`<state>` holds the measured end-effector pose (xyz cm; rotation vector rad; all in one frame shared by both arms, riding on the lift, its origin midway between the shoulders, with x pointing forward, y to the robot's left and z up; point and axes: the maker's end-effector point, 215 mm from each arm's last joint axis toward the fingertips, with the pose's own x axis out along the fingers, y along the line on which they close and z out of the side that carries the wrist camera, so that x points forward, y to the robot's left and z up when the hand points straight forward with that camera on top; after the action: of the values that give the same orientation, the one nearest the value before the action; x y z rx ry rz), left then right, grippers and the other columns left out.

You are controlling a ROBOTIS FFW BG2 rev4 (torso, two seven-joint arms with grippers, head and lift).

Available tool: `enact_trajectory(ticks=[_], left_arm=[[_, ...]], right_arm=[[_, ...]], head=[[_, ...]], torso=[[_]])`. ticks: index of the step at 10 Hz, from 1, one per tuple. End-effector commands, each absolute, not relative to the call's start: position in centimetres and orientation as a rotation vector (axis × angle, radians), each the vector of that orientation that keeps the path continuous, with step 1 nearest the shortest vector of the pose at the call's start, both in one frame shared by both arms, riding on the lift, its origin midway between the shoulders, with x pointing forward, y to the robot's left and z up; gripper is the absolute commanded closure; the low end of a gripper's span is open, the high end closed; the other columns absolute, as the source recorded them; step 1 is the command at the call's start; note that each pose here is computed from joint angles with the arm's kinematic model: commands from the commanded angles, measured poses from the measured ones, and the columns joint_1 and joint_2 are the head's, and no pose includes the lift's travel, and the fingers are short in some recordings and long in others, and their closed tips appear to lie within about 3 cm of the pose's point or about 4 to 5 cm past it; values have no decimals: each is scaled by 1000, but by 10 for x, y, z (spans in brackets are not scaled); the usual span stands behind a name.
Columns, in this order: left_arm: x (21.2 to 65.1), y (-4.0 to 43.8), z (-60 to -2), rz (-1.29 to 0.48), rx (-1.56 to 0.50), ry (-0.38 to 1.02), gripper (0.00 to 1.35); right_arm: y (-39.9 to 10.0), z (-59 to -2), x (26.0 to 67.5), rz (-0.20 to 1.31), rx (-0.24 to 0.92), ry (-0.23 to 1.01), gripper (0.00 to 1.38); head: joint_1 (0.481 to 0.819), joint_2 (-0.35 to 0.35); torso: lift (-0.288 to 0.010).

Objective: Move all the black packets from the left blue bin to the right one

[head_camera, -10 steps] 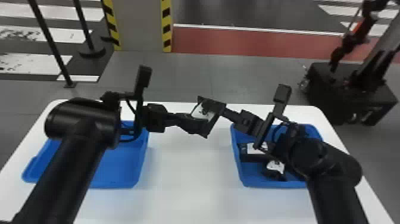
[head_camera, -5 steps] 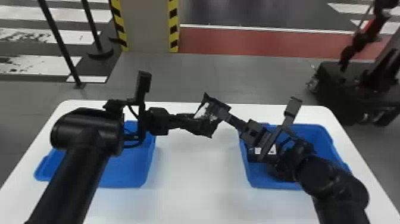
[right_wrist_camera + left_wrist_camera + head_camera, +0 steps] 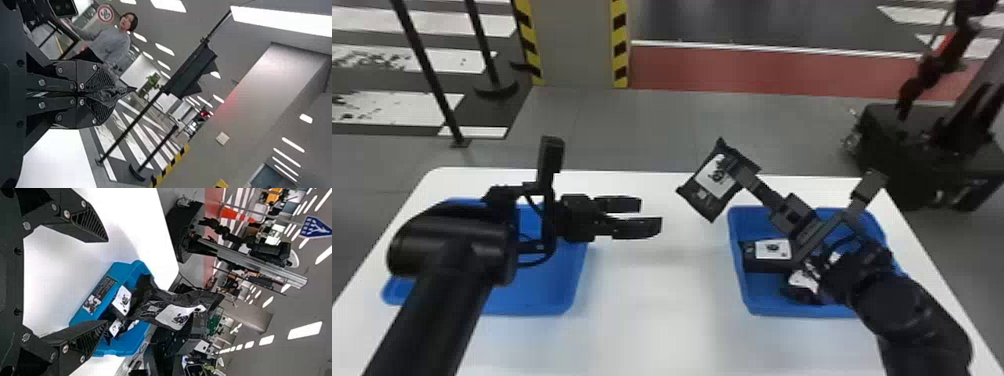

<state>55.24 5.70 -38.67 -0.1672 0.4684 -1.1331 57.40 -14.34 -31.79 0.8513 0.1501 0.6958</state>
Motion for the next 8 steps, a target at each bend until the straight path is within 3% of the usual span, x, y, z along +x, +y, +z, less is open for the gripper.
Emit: enact_trajectory(ticks=[1,5,6,7,8], left_arm=[[534,92,-363,-1044,-115,404,131],[484,205,-315,-753,-25,293,131],[472,211,-298,-715,0,258,131],[463,215,-297,-698,-1,250,131],[454,222,-296,-675,-2,244,131]], right_arm=[[-193,-327,576,595,771,145,1276],[-290,-390,566,330,645,214,1276],[-304,-401,557,263,618,237,1177],[-312,-409,543,199,590,263,812],[-315,-415,533,170,580,278,318]], head=[[695,-75],[695,-81],[695,-80],[695,-90],[695,-105]], torso=[[-110],[-110],[-110],[-110],[-110]])
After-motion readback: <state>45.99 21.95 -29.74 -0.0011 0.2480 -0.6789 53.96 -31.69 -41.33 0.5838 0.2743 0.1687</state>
